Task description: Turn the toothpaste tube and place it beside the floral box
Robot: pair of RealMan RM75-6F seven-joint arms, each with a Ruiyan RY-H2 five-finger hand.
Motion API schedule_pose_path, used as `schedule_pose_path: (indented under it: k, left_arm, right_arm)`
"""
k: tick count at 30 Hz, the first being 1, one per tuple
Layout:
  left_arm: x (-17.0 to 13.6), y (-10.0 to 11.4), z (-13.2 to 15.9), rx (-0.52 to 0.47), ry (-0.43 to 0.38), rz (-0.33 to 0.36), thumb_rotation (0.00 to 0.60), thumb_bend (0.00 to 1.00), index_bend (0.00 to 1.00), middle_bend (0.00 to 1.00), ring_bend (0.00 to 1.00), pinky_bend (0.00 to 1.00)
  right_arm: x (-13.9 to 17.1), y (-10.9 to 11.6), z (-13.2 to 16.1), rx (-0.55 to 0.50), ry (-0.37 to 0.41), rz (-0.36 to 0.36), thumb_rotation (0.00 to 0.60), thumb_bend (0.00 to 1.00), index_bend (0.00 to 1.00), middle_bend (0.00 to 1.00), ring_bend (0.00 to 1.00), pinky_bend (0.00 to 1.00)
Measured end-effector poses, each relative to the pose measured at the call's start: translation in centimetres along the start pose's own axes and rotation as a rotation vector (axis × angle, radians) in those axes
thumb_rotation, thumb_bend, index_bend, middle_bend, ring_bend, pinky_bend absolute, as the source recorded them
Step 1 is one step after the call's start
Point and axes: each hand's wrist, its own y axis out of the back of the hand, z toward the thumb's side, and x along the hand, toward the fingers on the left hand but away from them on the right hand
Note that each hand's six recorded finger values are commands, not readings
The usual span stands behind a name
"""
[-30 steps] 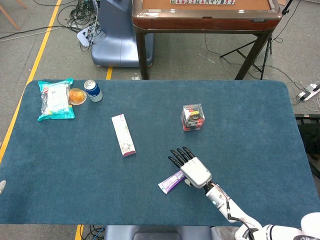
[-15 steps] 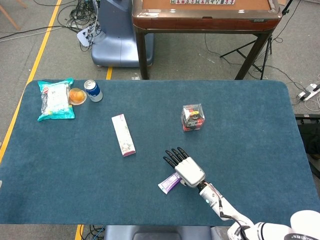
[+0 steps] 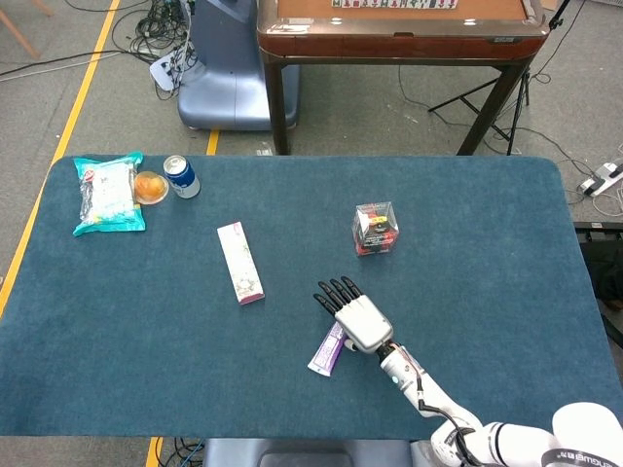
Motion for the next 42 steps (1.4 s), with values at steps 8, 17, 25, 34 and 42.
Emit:
schedule_pose_path:
  k: [8,17,25,34,42]
  left_arm:
    - [0.1,0.1,-0.4,-0.006,0.009,0.003,0.600,0.24,0.65,0.61,0.44,0.51]
    - [0.1,0.2,-0.5,-0.007,0.012,0.003,0.600,0.24,0.65,0.61,0.43,0.51]
    - [0.1,0.2,-0.5,-0.005,0.015,0.002,0.600,0.24,0.65,0.61,0.44,0.51]
    - [0.1,0.2,-0.6,-0.008,0.016,0.003,0.600,0.24,0.65,0.61,0.44,0.51]
    - [0.1,0.3,-0.6,-0.011,0.017,0.004,0.600,0.24,0.65,0.61,0.44,0.51]
  right_arm:
    - [-1.2,0.4,-0.1,-0.008,-0.014,-0.010,0.600,0.00,0.11,0.00,0.00,0.08]
    - [-1.7,0.8,-0.2,-0.018,-0.021,-0.017,0.600,0.00,0.10,0.00,0.00,0.08]
    - [0.2,0.8,0.7,-0.048,0.026,0.006,0.600,0.00,0.10,0.00,0.00,0.08]
    - [1.8,0.3,2.5,-0.080,0.088,0.019,0.600,0.00,0.09,0.00,0.00,0.06]
    - [2.7,0.6,3.8,-0.116,0.123,0.009,0.600,0.00,0.09,0.00,0.00,0.06]
